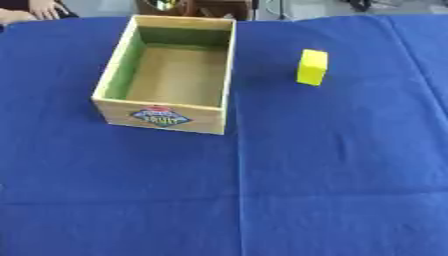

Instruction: Pick up objects on the table and place them in the box.

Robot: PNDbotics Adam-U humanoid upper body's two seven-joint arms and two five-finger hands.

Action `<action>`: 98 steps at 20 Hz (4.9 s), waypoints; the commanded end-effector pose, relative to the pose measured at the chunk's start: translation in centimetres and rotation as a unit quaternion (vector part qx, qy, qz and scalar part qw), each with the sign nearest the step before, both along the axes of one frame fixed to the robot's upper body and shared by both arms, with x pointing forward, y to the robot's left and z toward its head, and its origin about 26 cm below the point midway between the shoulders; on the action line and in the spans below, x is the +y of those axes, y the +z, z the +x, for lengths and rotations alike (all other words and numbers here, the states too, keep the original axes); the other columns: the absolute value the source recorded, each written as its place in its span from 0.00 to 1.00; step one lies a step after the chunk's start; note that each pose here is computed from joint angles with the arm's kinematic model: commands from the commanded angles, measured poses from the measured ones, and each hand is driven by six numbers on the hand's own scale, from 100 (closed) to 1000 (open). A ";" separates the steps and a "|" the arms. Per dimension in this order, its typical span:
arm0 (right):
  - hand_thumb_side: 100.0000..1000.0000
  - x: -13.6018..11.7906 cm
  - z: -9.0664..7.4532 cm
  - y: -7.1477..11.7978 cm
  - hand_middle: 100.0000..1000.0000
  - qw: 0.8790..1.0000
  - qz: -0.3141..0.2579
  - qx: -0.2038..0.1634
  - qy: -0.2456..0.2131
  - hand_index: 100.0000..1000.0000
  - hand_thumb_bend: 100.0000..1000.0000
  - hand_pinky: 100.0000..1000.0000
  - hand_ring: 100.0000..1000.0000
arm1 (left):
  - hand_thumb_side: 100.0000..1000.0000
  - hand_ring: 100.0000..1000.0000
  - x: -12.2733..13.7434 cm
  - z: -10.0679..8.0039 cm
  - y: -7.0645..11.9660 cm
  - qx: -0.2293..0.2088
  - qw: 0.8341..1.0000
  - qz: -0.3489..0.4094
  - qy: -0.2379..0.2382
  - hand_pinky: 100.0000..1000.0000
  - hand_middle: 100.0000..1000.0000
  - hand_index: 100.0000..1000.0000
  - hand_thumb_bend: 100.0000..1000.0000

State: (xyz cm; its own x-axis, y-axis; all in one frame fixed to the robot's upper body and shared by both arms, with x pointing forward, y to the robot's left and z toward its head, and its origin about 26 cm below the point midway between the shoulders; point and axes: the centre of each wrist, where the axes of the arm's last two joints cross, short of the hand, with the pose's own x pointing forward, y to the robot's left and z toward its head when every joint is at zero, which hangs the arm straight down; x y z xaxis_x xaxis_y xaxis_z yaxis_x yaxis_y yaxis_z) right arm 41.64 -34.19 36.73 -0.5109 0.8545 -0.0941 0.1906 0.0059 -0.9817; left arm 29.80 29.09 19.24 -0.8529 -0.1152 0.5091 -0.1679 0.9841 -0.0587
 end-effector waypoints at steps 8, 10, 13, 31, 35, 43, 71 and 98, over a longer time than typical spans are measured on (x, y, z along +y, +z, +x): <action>0.59 0.3 1.0 1.3 0.76 0.996 -0.065 0.057 -0.022 0.95 0.81 0.80 0.84 | 1.00 0.55 -0.1 -0.1 0.8 -0.013 1.000 0.008 0.001 0.43 0.61 0.79 0.07; 0.58 0.3 1.1 1.4 0.76 0.995 -0.070 0.068 -0.025 0.95 0.81 0.80 0.85 | 1.00 0.55 -0.1 -0.1 0.8 -0.013 1.000 0.007 0.001 0.43 0.61 0.79 0.07; 0.56 0.5 1.3 1.4 0.78 0.994 -0.074 0.077 -0.029 0.96 0.82 0.81 0.85 | 1.00 0.55 -0.2 -0.1 0.8 -0.013 1.000 0.007 0.001 0.43 0.61 0.79 0.07; 0.54 3.4 3.1 -0.5 0.74 0.992 -0.038 0.085 -0.086 0.94 0.83 0.81 0.84 | 1.00 0.55 -0.6 0.0 0.9 -0.016 1.000 0.004 -0.006 0.43 0.61 0.79 0.06; 0.54 3.8 3.3 -1.2 0.74 0.991 -0.035 0.090 -0.094 0.94 0.83 0.81 0.84 | 1.00 0.55 -0.7 0.0 1.0 -0.018 1.000 0.002 -0.006 0.43 0.61 0.79 0.05; 0.53 4.8 3.8 -2.4 0.74 0.988 -0.033 0.095 -0.116 0.94 0.82 0.81 0.84 | 1.00 0.54 -0.8 0.1 1.1 -0.020 1.000 0.001 -0.007 0.43 0.61 0.79 0.05; 0.52 6.4 4.8 -5.3 0.71 0.984 -0.058 0.095 -0.136 0.91 0.81 0.81 0.85 | 1.00 0.54 -1.1 0.1 1.1 -0.016 1.000 0.005 -0.008 0.43 0.61 0.79 0.03; 0.45 6.9 5.1 -6.5 0.36 0.986 -0.036 0.089 -0.137 0.60 0.66 0.74 0.76 | 1.00 0.54 -1.2 0.2 1.1 -0.015 1.000 0.003 -0.009 0.43 0.61 0.78 0.01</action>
State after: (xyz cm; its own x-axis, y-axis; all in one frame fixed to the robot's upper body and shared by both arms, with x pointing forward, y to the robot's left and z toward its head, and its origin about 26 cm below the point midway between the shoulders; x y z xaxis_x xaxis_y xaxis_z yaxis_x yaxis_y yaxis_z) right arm 47.05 -27.08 28.97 -0.2783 0.9571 -0.0802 -0.0370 -0.0942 -0.9949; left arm 30.20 27.93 19.59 -0.8568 -0.0972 0.5063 -0.1517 0.9861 -0.0673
